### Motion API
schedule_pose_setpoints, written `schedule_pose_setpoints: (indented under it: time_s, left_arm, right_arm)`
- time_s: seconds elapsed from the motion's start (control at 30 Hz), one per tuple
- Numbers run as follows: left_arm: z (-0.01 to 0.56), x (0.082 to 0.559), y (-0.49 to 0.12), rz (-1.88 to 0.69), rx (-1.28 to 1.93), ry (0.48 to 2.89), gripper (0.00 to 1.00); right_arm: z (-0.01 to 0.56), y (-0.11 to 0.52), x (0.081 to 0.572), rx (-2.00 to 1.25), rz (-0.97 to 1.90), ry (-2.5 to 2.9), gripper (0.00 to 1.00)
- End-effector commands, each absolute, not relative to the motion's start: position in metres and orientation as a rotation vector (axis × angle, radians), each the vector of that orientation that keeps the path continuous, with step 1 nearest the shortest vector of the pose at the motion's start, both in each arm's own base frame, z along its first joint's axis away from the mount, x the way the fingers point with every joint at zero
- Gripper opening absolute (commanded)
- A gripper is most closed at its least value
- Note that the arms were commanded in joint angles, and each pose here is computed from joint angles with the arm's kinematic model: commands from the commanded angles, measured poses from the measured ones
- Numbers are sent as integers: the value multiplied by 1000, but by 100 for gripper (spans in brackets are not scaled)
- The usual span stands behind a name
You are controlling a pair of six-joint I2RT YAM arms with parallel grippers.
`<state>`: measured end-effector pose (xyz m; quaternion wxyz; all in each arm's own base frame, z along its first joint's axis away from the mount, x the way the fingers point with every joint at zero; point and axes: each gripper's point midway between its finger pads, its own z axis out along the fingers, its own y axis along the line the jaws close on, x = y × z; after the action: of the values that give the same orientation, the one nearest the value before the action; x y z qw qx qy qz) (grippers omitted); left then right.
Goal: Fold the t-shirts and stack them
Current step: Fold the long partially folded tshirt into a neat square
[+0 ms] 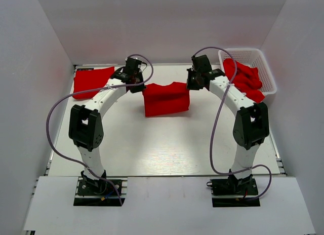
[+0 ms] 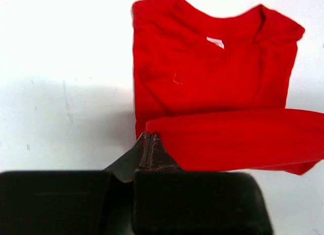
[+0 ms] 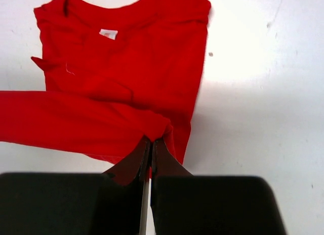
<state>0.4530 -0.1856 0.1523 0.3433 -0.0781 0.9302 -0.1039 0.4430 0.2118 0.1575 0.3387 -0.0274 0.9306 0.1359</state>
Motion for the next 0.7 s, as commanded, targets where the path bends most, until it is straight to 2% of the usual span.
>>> schedule_pose_setpoints:
  time_s: [0.0, 0.23, 0.37, 0.6, 0.67]
  left_arm:
    - [178, 483, -170, -247, -205, 2310, 0]
    - [176, 515, -177, -261, -132, 2245, 0]
    - [198, 532, -185, -299, -78, 2139, 0]
    - [216, 545, -203, -383, 40, 2014, 0]
    - [206, 548, -205, -383, 56, 2029, 0]
  right_arm:
    - [171, 207, 466, -95, 349, 2382, 0]
    - [169, 203, 494, -76, 337, 2338, 0]
    - [168, 204, 504, -100, 344, 2306, 0]
    - [167, 201, 519, -107, 347, 2277, 0]
    - [168, 202, 523, -103, 363, 2264, 0]
